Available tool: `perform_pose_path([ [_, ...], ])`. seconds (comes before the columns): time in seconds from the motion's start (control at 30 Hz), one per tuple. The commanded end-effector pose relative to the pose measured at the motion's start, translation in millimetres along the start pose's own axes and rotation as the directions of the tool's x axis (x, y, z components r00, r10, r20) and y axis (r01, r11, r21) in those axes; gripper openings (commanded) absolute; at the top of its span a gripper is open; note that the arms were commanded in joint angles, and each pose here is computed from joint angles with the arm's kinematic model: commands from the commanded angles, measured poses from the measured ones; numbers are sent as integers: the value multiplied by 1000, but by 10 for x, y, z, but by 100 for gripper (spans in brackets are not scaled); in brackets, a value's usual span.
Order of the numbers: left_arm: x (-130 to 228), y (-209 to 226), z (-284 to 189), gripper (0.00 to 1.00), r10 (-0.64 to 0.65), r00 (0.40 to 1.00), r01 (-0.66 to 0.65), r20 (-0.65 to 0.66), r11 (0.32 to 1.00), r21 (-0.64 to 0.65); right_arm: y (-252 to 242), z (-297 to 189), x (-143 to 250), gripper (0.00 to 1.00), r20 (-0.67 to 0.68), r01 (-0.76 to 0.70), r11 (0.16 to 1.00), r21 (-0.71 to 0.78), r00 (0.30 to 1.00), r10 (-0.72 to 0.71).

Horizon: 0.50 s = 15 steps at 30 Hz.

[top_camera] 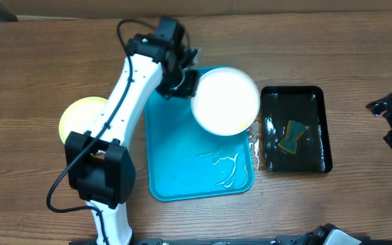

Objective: Clean dirty plates on tray and stack at the side
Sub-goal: 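Lift the white plate with left gripper and tilt it over black tray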

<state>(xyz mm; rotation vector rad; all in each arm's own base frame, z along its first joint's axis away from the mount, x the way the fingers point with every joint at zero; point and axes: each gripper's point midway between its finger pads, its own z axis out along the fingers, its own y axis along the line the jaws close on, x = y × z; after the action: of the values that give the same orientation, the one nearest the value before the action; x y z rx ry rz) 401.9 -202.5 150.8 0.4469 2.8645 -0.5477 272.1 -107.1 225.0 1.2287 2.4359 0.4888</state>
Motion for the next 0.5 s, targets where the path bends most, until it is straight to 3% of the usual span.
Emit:
perform_pose_path([
  [0.0,-275,-395,-174,4,59,991,-60,119,998,8,125,-35,6,91,-5,33,997,-75,999,-33],
  [0.3,-733,-1117,-80,4,295,882,-198,367,939,-280,158,-22,12,91,-5,45,996,-79,999,-46],
  [0.47,-832,-1405,-136,4,422,799,-226,429,871,-436,156,-22,19,91,-8,44,996,-78,999,-44],
])
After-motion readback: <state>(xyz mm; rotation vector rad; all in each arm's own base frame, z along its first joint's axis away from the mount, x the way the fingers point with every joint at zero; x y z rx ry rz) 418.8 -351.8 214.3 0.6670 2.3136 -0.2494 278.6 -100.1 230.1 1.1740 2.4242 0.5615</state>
